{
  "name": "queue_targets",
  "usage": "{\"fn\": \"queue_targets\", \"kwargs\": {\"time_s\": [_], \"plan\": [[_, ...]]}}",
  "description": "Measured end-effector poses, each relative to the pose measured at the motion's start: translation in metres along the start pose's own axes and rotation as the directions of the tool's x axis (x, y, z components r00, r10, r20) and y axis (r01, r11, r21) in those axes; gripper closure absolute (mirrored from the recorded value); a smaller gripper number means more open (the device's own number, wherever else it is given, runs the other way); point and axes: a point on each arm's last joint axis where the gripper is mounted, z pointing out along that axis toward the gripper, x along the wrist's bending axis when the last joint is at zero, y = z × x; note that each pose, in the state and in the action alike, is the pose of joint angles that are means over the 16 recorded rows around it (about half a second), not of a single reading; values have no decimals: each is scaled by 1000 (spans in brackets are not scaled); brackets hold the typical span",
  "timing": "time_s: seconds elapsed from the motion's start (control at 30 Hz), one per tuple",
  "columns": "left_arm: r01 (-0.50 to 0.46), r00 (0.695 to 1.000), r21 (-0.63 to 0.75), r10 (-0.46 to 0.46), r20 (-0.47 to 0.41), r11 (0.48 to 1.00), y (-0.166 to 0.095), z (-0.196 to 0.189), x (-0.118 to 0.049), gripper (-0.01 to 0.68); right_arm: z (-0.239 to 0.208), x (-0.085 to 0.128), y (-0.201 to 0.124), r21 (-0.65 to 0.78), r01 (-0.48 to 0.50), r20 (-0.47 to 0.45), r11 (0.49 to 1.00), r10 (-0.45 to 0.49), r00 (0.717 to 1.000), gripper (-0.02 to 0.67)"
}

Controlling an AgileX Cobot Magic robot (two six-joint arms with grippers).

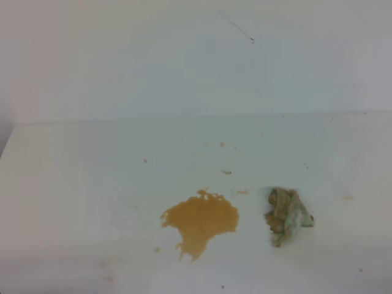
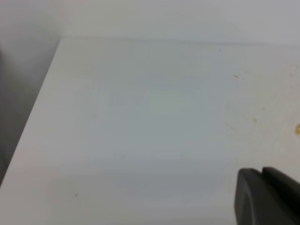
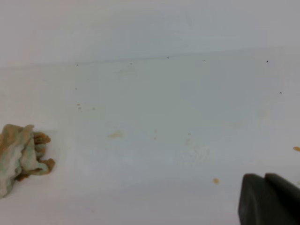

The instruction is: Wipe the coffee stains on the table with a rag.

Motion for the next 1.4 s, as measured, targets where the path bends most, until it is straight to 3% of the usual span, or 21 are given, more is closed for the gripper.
{"fn": "queue_targets", "kwargs": {"time_s": [0.53, 1.07, 1.4], "plan": [[0, 1000, 0, 0, 0, 1000, 0, 0, 0, 675, 0, 0, 1, 0, 5, 1, 1000, -5, 1000, 652], [0, 1000, 0, 0, 0, 1000, 0, 0, 0, 674, 0, -3, 0, 4, 150, 31, 989, -150, 988, 652], [0, 1000, 0, 0, 0, 1000, 0, 0, 0, 674, 0, -3, 0, 4, 156, 34, 988, -156, 987, 652]]}}
